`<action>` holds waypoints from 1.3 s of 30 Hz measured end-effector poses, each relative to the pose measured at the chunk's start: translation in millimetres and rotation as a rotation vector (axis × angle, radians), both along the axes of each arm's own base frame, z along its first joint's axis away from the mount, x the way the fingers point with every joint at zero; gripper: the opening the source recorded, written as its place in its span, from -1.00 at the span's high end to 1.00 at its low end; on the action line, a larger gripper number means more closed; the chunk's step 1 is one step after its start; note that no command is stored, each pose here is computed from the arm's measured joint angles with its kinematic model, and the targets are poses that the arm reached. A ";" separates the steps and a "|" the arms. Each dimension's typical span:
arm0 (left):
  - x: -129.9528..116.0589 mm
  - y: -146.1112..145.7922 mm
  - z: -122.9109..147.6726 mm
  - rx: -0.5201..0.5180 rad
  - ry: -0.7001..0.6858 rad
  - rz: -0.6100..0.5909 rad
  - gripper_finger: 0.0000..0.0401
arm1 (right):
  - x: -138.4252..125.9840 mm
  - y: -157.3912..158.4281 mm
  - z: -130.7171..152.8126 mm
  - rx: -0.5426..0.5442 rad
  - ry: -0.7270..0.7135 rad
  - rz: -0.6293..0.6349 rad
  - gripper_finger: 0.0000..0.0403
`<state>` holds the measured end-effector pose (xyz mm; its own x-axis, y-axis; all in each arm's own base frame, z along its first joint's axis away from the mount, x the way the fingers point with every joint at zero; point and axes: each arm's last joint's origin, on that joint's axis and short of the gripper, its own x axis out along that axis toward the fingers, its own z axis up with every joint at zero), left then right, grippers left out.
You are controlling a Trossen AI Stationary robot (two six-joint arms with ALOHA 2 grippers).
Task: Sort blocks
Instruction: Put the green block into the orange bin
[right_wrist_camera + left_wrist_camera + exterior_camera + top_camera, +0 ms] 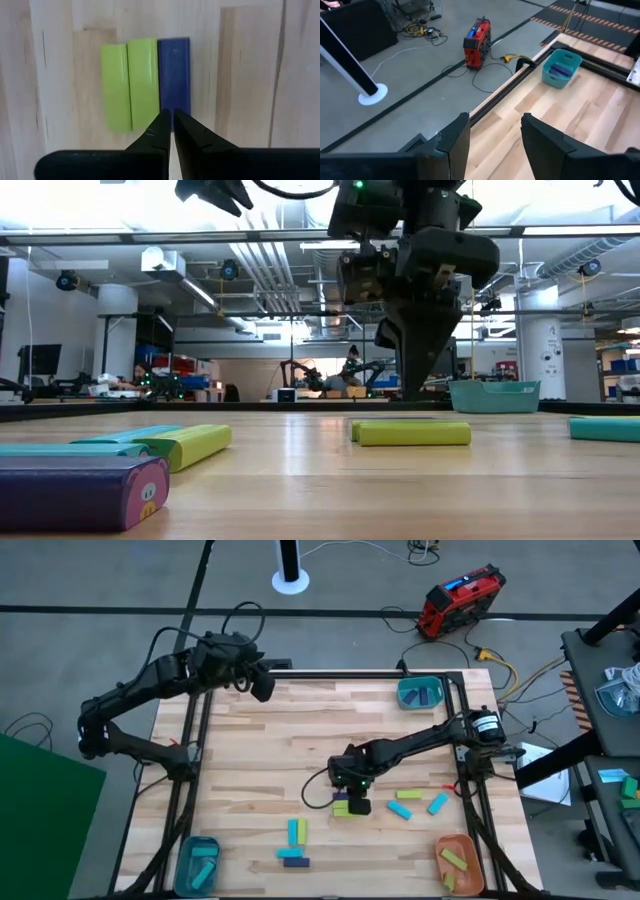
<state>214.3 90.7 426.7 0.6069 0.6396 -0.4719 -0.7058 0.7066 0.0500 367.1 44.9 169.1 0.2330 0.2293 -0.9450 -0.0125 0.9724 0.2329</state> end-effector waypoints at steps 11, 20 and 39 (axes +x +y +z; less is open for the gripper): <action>-5.9 -2.2 -9.0 -0.046 0.101 0.006 0.23 | 1.2 8.6 0.5 0.002 -0.038 0.042 0.94; -9.1 -4.0 -12.9 -0.078 0.139 0.014 0.23 | -3.1 31.7 0.3 -0.001 -0.043 0.127 0.94; -13.3 -18.0 -21.0 -0.206 0.182 -0.017 0.23 | 2.8 63.8 7.1 -0.054 -0.184 0.110 0.94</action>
